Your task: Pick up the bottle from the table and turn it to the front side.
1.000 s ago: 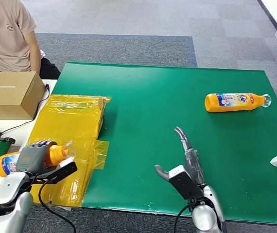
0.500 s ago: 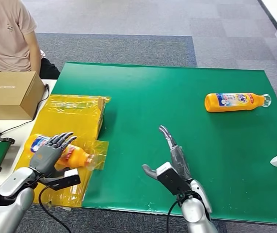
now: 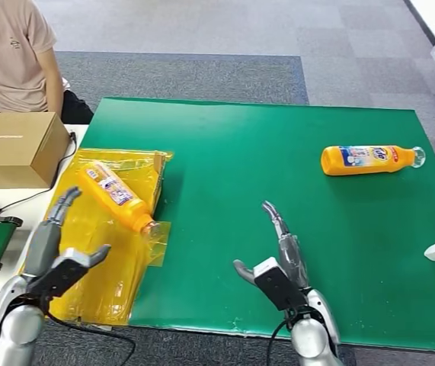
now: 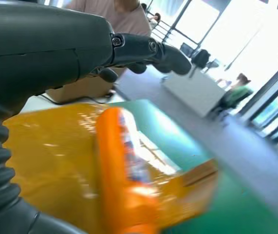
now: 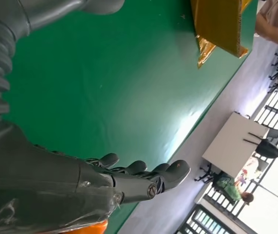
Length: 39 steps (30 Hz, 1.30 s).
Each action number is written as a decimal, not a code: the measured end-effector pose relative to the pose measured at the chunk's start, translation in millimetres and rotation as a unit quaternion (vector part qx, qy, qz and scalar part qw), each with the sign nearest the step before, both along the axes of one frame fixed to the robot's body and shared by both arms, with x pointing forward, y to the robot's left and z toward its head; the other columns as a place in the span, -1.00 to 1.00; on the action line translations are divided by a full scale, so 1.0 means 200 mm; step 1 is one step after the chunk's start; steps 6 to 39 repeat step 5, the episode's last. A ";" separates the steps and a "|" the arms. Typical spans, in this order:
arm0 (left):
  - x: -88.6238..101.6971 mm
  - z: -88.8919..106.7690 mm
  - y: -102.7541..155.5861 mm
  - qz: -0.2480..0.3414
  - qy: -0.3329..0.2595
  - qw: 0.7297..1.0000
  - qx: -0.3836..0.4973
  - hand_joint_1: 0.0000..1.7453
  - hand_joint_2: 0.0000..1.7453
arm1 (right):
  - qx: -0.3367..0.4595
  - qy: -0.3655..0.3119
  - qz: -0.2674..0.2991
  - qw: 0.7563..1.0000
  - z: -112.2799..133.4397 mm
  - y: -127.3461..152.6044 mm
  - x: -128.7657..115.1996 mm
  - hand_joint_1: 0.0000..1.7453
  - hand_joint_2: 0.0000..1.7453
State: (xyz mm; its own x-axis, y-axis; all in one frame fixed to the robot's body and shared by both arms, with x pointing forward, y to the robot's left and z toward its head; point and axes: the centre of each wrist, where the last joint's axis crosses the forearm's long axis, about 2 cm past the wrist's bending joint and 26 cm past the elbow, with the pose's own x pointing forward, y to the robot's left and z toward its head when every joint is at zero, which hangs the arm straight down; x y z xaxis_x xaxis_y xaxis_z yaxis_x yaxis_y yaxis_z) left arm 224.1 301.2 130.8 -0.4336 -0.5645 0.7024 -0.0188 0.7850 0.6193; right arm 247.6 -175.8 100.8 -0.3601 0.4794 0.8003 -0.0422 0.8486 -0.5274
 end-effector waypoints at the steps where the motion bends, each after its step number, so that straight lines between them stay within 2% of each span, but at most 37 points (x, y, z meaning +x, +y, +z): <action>1: -0.02 0.03 0.01 -0.004 -0.023 0.999 -0.047 -1.00 1.00 | 0.000 0.001 -0.004 1.000 0.00 -0.01 -0.01 -1.00 1.00; 5: -0.10 0.08 0.05 -0.019 -0.078 0.982 -0.169 -1.00 1.00 | 0.004 -0.001 -0.018 1.000 0.01 -0.03 -0.04 -1.00 1.00; 39: -0.10 0.08 0.05 -0.019 -0.078 0.982 -0.169 -1.00 1.00 | 0.004 -0.001 -0.018 1.000 0.01 -0.03 -0.04 -1.00 1.00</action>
